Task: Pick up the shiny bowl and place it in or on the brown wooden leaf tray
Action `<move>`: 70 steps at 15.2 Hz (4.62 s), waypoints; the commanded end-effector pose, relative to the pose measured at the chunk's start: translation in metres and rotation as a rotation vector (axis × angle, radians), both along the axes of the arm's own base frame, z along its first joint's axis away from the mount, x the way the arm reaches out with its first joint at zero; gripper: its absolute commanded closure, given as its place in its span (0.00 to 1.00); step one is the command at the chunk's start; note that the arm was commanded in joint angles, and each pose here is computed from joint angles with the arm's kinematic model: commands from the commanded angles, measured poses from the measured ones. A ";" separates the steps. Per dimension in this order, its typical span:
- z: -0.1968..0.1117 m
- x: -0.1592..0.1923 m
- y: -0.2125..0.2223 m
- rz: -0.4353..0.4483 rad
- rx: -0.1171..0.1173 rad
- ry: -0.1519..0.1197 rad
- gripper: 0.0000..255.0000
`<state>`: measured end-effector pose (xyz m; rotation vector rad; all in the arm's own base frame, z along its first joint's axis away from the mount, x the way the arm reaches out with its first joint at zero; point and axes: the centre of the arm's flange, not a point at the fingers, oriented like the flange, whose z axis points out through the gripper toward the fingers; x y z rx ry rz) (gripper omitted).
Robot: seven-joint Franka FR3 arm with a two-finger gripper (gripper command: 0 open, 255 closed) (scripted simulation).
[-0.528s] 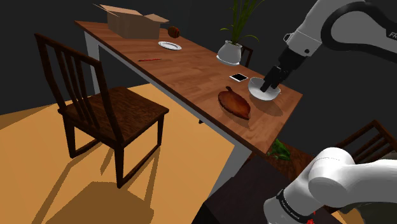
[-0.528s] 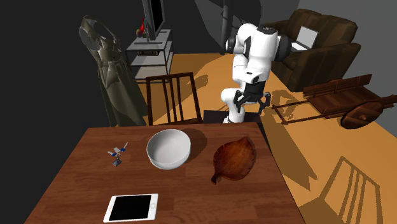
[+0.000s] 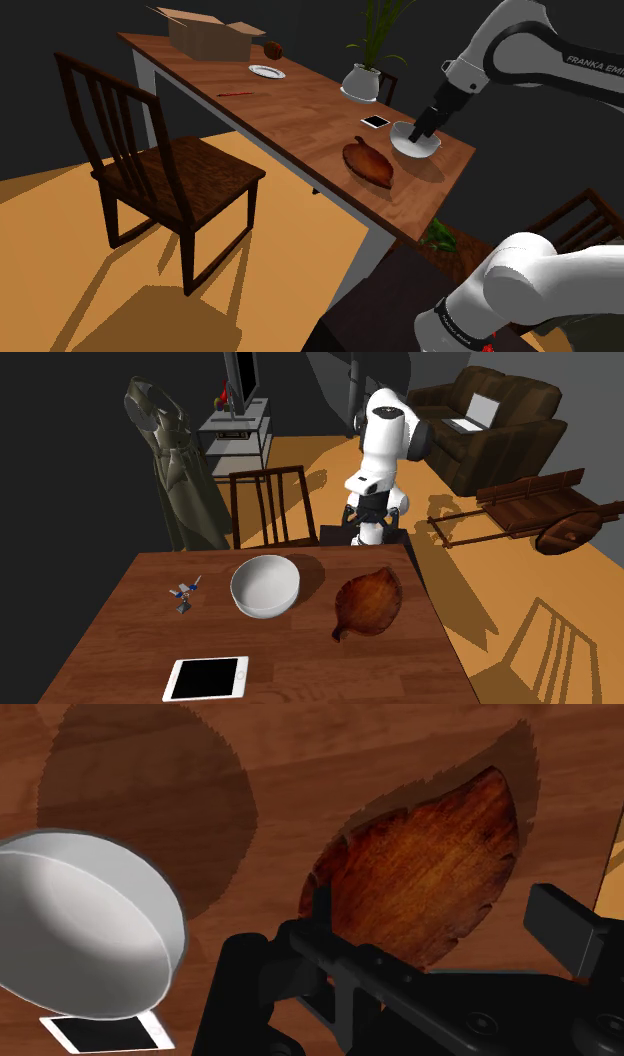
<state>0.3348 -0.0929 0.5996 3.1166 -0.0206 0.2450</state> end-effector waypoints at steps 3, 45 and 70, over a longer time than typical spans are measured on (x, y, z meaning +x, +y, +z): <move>-0.013 0.020 -0.046 0.014 -0.009 -0.008 0.00; -0.068 0.089 -0.186 0.052 -0.034 -0.032 1.00; 0.028 0.095 -0.069 0.052 -0.034 -0.032 1.00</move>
